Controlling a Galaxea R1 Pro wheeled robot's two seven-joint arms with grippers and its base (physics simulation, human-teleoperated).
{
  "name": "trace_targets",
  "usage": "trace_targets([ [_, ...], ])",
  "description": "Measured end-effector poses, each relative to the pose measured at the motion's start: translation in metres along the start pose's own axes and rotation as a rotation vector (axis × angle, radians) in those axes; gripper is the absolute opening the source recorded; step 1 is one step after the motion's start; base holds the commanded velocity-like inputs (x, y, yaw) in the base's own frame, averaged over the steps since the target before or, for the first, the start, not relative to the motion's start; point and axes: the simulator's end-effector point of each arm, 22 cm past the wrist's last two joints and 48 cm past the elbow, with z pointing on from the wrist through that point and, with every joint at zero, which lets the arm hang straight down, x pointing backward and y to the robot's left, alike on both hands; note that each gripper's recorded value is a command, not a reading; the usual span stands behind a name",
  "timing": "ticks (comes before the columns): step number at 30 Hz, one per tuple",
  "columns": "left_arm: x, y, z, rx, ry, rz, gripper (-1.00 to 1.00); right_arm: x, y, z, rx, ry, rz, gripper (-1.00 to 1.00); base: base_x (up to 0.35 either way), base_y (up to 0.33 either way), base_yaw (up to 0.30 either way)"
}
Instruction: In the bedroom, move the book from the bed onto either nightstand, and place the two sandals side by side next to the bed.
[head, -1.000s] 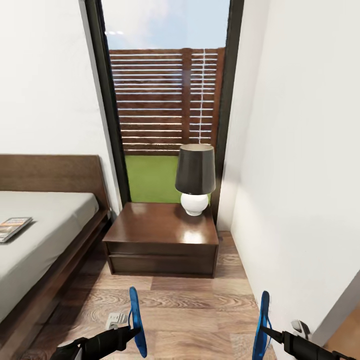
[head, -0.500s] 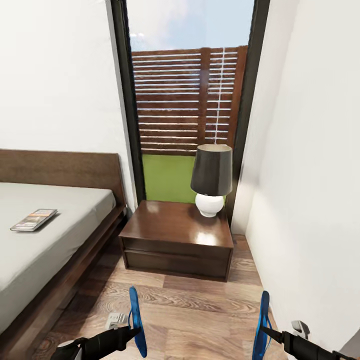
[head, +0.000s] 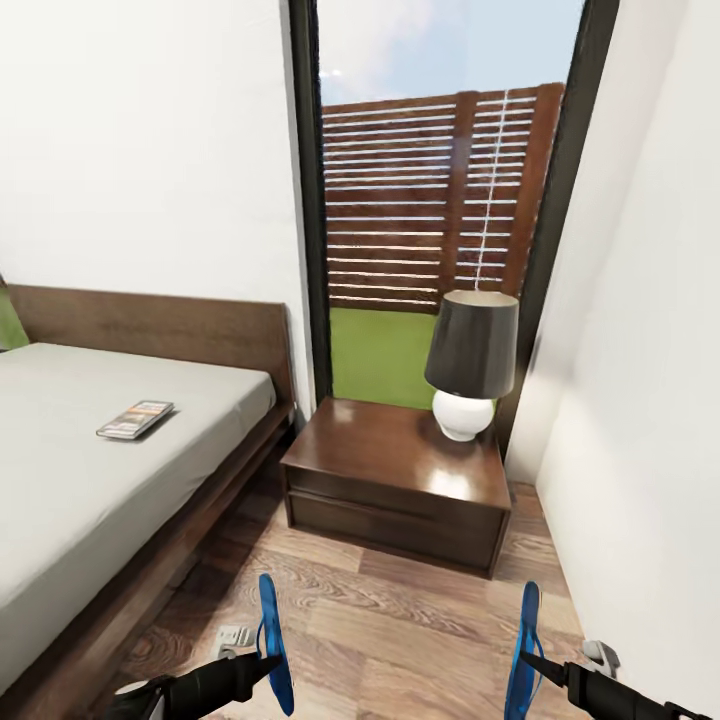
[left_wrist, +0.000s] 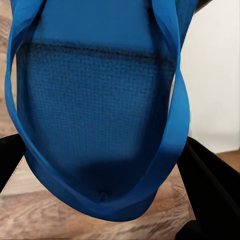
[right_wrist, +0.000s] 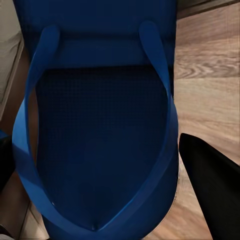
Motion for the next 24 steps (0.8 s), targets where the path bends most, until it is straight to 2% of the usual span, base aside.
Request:
trace_targets([
  [19,0.0000,0.0000,0.0000,0.000,0.000,0.000,-1.00,0.0006,0.0001,0.0002,0.000,0.002,0.000,-1.00,0.000,-0.002,0.294],
  [24,-0.0002,-0.0001,0.0001,0.000,0.000,0.000,-1.00,0.0003,0.0001,0.0002,0.000,0.001,0.000,-1.00,0.000,-0.122,0.294],
])
